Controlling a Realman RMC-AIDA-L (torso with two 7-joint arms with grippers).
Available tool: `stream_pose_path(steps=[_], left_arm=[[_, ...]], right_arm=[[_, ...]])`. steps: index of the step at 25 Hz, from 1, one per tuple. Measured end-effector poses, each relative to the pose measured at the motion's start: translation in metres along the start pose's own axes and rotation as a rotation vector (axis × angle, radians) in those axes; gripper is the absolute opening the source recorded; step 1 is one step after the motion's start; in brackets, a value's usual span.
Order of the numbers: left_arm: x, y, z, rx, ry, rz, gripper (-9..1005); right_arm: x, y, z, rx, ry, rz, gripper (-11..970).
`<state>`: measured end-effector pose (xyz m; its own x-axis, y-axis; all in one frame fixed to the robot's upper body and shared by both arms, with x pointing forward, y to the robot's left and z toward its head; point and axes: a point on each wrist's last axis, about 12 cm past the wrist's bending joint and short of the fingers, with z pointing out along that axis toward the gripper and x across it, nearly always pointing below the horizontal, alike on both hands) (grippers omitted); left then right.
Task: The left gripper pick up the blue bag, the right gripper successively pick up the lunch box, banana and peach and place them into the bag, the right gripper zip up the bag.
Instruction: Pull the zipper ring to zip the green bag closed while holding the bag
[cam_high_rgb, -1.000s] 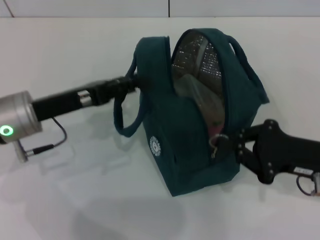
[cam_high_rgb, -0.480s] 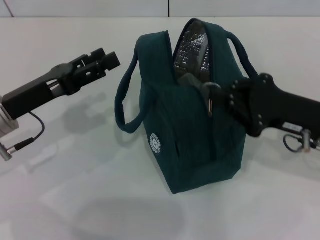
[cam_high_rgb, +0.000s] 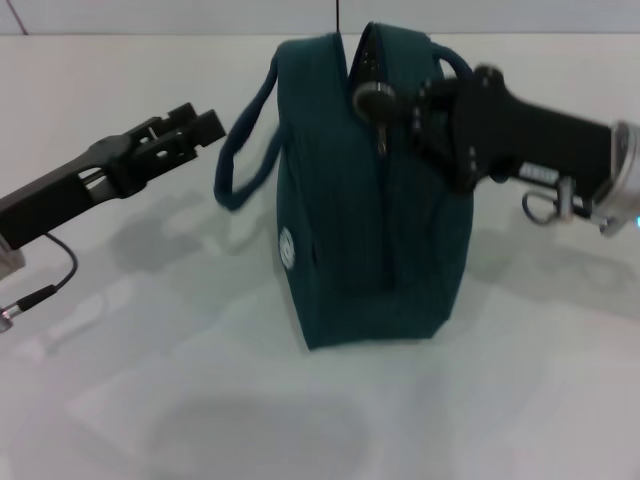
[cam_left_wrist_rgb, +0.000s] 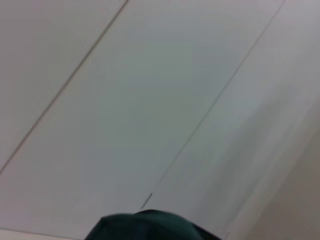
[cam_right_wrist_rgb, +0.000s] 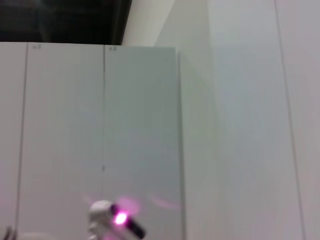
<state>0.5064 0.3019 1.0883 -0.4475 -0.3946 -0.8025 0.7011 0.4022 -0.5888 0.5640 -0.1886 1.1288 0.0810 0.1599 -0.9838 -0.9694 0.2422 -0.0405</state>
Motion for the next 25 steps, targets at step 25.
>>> stream_pose_path(steps=[25], left_arm=[[0.006, -0.004, -0.002, 0.022, 0.038, -0.08, 877]], right_arm=[[-0.011, -0.011, 0.03, -0.03, 0.003, -0.044, 13]])
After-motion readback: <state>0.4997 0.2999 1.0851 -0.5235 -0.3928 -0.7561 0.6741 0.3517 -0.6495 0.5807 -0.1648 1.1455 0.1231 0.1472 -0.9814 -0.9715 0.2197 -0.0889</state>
